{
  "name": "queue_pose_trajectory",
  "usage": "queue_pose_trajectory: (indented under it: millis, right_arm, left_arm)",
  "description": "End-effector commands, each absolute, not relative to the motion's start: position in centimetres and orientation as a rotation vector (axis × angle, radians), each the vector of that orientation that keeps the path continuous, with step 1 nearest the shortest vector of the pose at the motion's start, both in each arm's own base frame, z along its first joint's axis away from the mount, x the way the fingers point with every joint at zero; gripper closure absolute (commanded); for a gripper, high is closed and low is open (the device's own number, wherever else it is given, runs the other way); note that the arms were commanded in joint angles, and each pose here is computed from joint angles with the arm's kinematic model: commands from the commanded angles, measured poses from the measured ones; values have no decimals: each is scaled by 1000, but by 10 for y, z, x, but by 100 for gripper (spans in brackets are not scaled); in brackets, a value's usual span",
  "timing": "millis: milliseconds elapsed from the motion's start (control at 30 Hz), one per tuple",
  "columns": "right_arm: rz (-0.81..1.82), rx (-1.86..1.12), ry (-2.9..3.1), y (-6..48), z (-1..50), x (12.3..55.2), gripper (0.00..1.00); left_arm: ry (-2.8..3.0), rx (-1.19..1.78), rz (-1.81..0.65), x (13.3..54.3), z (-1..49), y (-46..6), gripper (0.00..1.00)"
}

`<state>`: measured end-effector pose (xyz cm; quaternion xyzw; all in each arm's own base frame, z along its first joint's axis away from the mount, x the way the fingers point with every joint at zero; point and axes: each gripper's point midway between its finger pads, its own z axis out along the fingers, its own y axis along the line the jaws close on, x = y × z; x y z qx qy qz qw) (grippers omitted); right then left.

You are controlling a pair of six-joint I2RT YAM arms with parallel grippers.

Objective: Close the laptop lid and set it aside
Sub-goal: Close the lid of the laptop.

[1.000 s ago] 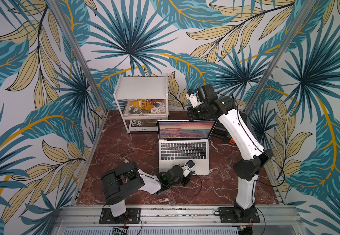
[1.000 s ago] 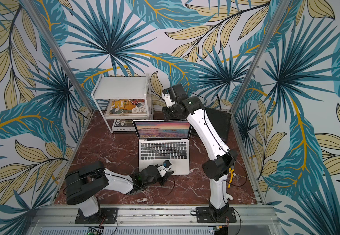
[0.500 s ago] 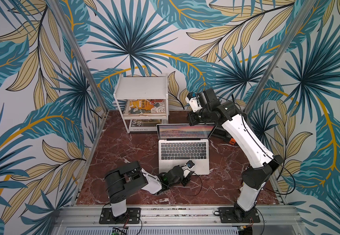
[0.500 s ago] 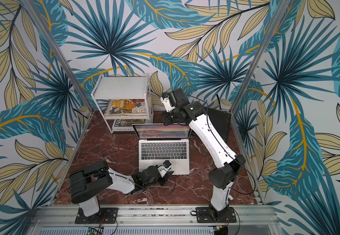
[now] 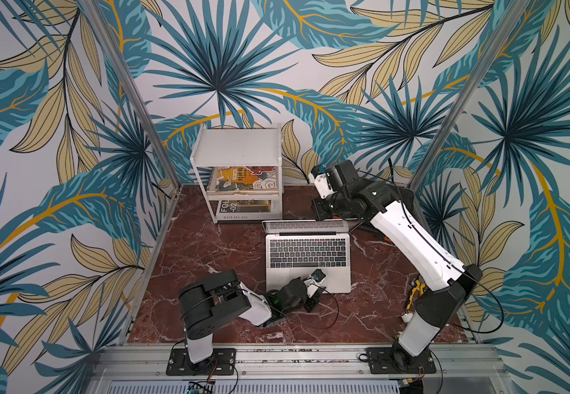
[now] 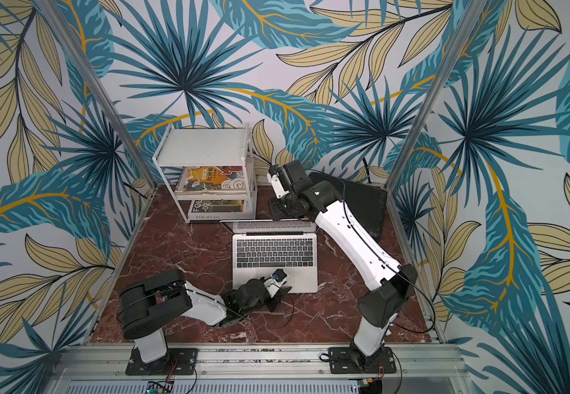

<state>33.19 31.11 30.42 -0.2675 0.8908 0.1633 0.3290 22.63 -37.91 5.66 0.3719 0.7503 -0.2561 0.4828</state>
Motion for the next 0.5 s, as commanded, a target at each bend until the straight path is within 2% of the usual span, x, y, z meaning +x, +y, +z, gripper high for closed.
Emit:
queue_pose_trajectory:
  millis: [0, 467]
  right_arm:
    - [411, -672, 2343, 307, 297, 325, 100]
    - [405, -650, 2344, 304, 274, 311, 100]
  left_arm:
    - [1823, 886, -636, 225, 56, -379, 68]
    - [1702, 915, -697, 198, 107, -374, 63]
